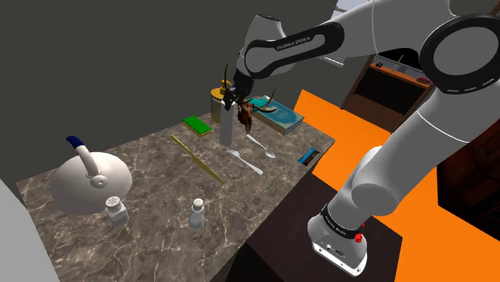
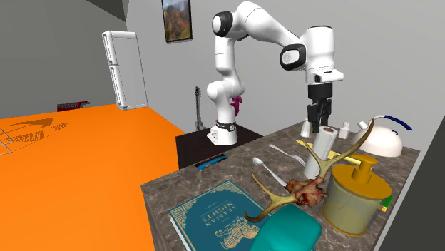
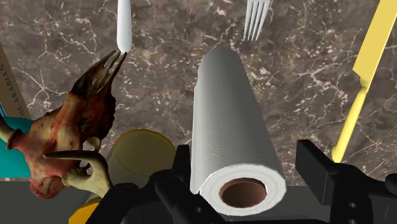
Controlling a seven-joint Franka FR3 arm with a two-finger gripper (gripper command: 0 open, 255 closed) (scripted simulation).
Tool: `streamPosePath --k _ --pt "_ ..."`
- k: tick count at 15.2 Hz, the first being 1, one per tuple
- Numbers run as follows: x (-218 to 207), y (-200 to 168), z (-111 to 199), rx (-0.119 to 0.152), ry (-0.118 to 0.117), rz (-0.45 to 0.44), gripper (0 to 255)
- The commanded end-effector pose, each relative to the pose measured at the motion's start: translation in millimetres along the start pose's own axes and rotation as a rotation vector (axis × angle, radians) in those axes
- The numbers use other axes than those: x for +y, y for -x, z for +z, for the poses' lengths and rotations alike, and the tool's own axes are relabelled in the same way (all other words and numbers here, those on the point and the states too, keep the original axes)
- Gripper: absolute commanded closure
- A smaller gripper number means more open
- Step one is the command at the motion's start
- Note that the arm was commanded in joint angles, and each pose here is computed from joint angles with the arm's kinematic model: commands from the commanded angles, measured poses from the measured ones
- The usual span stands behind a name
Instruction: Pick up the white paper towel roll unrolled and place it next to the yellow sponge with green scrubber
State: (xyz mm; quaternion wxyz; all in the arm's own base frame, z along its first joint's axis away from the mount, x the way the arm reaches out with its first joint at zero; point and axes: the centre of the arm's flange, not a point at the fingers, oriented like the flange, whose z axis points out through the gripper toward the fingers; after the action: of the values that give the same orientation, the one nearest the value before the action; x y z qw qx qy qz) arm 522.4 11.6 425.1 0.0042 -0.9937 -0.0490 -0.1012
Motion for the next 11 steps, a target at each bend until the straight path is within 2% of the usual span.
streamPosePath --k 1,5,9,11 --pt "0.0 0.0 0.0 0.000 0.000 0.000 0" --pt "0.0 0.0 0.0 0.000 0.000 0.000 0" --pt "0.0 0.0 -50.0 0.000 0.000 0.000 0" --pt "0.0 0.1 -50.0 0.000 0.000 0.000 0"
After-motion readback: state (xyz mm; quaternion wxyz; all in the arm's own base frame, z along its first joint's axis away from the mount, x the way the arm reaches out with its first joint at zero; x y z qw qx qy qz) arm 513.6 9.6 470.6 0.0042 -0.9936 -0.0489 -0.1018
